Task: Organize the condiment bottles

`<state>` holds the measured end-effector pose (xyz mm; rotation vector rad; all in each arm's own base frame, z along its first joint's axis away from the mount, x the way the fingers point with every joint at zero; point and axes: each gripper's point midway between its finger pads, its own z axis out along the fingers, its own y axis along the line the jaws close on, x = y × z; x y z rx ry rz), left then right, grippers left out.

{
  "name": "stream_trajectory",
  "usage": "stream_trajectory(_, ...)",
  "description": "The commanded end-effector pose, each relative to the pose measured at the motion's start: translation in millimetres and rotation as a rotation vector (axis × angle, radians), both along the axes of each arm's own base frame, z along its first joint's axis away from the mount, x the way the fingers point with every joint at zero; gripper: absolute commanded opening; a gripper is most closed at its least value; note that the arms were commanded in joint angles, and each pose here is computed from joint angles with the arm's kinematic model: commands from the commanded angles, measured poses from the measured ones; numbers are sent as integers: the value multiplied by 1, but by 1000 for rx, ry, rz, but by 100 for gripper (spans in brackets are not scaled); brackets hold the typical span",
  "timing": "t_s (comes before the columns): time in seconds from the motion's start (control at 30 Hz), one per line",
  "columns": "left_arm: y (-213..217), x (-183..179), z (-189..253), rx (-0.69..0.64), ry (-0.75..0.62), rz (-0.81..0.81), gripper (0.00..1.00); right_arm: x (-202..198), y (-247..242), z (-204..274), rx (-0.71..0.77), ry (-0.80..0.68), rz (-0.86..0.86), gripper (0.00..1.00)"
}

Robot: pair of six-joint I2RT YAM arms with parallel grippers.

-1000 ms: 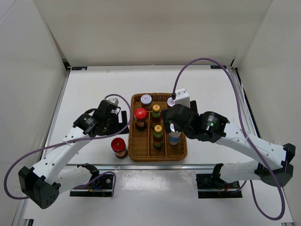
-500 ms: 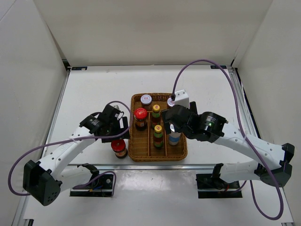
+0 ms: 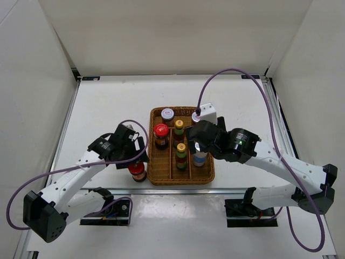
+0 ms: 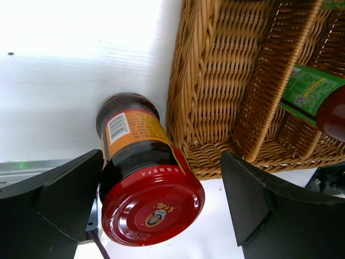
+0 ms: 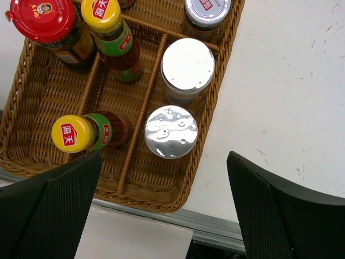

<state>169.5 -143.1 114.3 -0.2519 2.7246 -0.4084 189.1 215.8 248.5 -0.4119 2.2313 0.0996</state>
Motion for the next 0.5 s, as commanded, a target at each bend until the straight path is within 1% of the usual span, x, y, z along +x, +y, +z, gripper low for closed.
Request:
stream_trajectory(0.0, -4, -10, 1, -40, 24, 8, 100, 3, 3, 2, 16, -13, -5, 100)
stream_trajectory(0.27, 0, -18, -2, -32, 54, 4, 100, 3, 2, -2, 7, -9, -5, 100)
stream_trajectory(0.43, -6, -29, -4, -31, 78, -14, 100, 3, 4, -1, 22, -11, -11, 100)
stream_trajectory(0.47, -6, -29, -4, -31, 78, -14, 97, 3, 3, -4, 14, -8, -11, 100)
